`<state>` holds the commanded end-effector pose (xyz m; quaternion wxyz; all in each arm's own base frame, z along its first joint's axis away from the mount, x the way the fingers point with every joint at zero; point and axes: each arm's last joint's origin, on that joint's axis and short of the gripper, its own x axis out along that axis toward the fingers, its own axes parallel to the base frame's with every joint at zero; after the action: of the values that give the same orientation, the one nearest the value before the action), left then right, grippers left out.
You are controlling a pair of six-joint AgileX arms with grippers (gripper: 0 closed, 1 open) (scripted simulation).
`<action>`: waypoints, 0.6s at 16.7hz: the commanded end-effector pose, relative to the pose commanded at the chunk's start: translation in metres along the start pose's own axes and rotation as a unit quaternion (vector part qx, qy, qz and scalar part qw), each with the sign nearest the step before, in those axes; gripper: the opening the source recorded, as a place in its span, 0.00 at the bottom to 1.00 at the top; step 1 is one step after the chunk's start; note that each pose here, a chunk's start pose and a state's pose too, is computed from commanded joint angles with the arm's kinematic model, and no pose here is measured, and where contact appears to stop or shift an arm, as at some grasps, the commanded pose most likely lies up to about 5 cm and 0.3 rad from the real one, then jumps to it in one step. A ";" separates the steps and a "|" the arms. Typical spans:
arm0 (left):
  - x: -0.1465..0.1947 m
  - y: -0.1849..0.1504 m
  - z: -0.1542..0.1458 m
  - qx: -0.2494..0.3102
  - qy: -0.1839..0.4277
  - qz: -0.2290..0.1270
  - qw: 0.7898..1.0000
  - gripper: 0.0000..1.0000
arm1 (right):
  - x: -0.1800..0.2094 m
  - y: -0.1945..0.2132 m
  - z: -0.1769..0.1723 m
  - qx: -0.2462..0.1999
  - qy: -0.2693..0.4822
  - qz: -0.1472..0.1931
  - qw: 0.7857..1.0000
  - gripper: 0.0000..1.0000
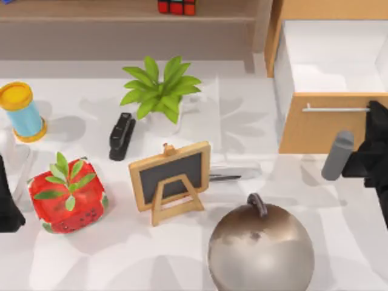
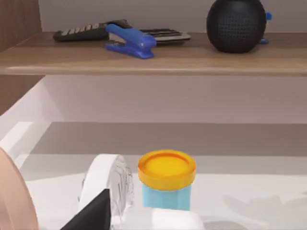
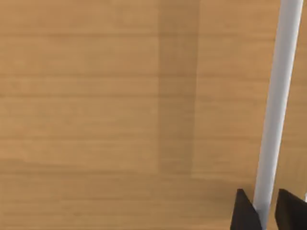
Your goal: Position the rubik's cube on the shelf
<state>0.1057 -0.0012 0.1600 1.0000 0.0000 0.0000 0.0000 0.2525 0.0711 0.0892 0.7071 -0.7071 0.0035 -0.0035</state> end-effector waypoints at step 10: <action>0.000 0.000 0.000 0.000 0.000 0.000 1.000 1.00 | 0.000 0.001 0.000 0.001 0.000 0.002 1.000 0.00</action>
<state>0.1057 -0.0012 0.1600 1.0000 0.0000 0.0000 0.0000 0.2529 0.0713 0.0885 0.7078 -0.7064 0.0049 -0.0021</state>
